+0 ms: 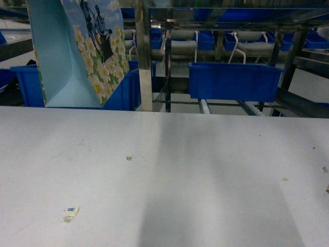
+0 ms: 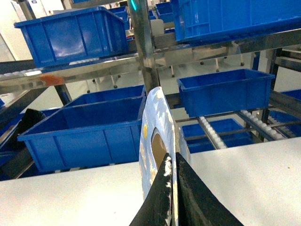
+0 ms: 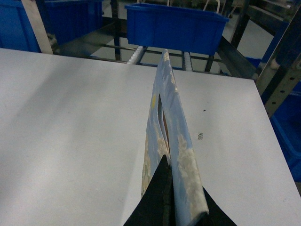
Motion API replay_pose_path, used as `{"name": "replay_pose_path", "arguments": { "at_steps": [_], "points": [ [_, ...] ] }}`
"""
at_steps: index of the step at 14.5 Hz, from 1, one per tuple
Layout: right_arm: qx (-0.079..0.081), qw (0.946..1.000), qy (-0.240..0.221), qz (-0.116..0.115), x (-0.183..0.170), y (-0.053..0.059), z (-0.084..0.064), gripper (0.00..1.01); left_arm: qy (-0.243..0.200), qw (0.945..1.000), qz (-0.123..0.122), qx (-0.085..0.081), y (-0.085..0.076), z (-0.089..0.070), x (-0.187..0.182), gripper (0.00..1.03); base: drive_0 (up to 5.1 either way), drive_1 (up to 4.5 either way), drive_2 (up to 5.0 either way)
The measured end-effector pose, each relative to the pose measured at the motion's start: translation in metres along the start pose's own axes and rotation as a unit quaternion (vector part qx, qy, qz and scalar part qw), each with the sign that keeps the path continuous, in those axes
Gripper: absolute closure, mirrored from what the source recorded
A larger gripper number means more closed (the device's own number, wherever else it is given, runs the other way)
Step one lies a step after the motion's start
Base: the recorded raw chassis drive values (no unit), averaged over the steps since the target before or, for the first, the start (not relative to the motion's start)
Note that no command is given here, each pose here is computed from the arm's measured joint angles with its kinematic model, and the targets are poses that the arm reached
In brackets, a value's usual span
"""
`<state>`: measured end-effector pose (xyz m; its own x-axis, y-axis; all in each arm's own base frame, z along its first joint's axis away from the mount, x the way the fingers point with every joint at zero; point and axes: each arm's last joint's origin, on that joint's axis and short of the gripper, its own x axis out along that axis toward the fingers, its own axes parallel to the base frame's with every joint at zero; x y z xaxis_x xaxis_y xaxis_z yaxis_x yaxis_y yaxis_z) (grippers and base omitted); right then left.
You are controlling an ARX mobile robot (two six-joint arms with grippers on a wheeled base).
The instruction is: Move flower gift bag to table near conveyor
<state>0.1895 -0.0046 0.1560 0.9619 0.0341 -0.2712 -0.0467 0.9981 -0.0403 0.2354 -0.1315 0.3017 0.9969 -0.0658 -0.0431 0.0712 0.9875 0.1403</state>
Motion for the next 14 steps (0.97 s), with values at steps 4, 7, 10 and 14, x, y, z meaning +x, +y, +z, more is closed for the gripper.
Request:
{"name": "replay_pose_path", "arguments": {
  "at_steps": [4, 7, 10, 14],
  "points": [
    [0.0, 0.9996, -0.029, -0.005, 0.008, -0.006, 0.025, 0.99, 0.0, 1.0, 0.0, 0.0, 0.0, 0.0, 0.0, 1.01, 0.0, 0.0, 0.0],
    [-0.001, 0.9995, -0.031, -0.011, 0.015, -0.016, 0.035, 0.99, 0.0, 1.0, 0.0, 0.0, 0.0, 0.0, 0.0, 1.01, 0.0, 0.0, 0.0],
    [-0.002, 0.9996, -0.026, -0.005, 0.027, -0.026, 0.042, 0.99, 0.0, 1.0, 0.0, 0.0, 0.0, 0.0, 0.0, 1.01, 0.0, 0.0, 0.0],
    [-0.004, 0.9998, 0.0, -0.022, 0.022, -0.023, 0.023, 0.99, 0.0, 1.0, 0.0, 0.0, 0.0, 0.0, 0.0, 1.01, 0.0, 0.0, 0.0]
  ]
}}
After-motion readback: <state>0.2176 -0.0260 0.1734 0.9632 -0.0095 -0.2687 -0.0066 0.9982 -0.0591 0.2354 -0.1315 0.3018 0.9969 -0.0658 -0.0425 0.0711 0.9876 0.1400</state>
